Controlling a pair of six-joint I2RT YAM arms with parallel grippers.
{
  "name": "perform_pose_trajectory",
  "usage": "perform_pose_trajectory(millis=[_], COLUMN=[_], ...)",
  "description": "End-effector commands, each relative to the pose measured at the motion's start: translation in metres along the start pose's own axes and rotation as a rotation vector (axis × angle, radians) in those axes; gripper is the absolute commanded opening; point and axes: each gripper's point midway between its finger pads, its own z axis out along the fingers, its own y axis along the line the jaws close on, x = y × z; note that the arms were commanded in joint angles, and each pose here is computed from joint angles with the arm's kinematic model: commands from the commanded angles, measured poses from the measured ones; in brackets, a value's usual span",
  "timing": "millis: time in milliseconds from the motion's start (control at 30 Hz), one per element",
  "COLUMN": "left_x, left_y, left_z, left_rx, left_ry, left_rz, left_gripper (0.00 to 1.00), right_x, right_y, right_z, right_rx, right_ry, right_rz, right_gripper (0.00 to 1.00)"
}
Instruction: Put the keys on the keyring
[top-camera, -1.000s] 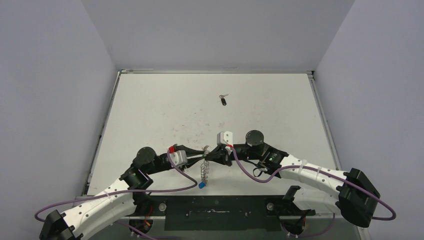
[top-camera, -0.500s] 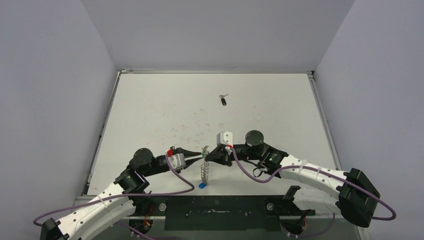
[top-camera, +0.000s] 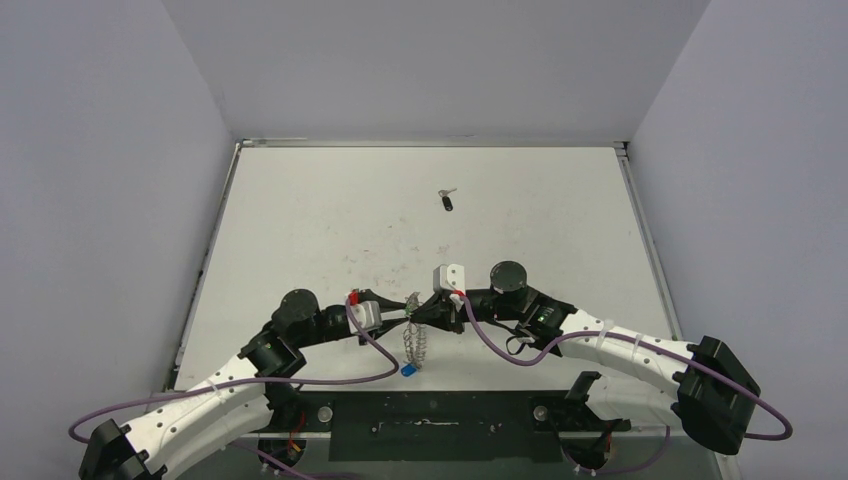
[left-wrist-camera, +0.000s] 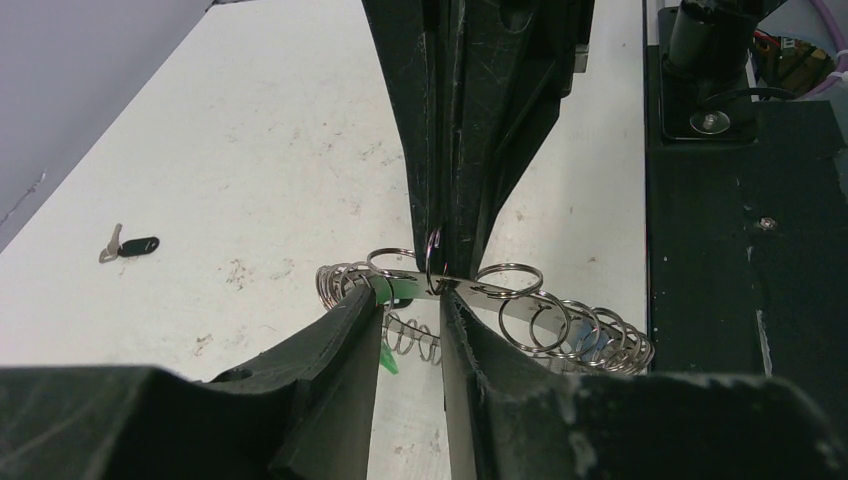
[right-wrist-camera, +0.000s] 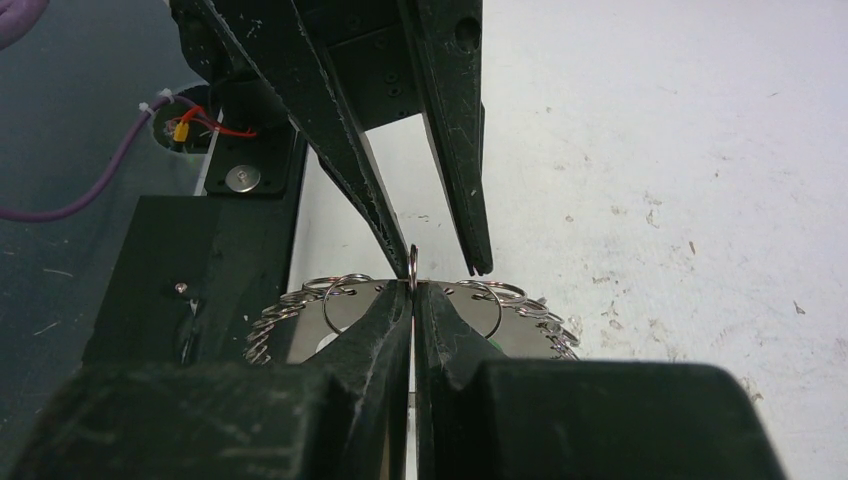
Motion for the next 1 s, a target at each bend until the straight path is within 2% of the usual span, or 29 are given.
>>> perform_pose_trajectory(millis=[0, 233, 367, 467, 767, 900, 967], left_x=[-0.05, -0.056, -0.058, -0.06, -0.058, -0.06, -0.062], left_y=[0.006, 0.006, 0.006, 0.006, 0.005, 0.005, 0.006], left_z=[0.003, 0.001, 0.0, -0.001, -0.001, -0.002, -0.002], left_rx=[0.004, 0.001, 0.003, 0.003, 0.006, 0.0, -0.004], left_ry=[-0.138, -0.155, -0.156, -0.162, -0.159, -0.164, -0.17], left_rz=[0.061, 0.06, 0.06, 0.064, 0.06, 0.055, 0.049], left_gripper=[0.26, 0.22, 0.31, 0.31, 0.14, 0.13, 0.18], right_x=[-0.034, -0.032, -0.03, -0.031, -0.031, -0.03, -0.029], right_y=[-0.001, -0.001, -0.002, -0.003, -0.003, -0.001, -0.001], right_z=[0.001, 0.001, 0.001, 0.001, 0.001, 0.002, 0.002], right_rx=[-0.006, -0.002, 0.003, 0.007, 0.008, 0.004, 0.002], right_ry=[-0.101, -0.097, -0.092, -0.093, -0.091, -0.088, -0.087], right_rz=[-0.085, -0.082, -0.08, -0.08, -0.073, -0.069, -0.07], right_gripper=[0.0, 0.0, 0.0, 0.0, 0.0, 0.0, 0.0])
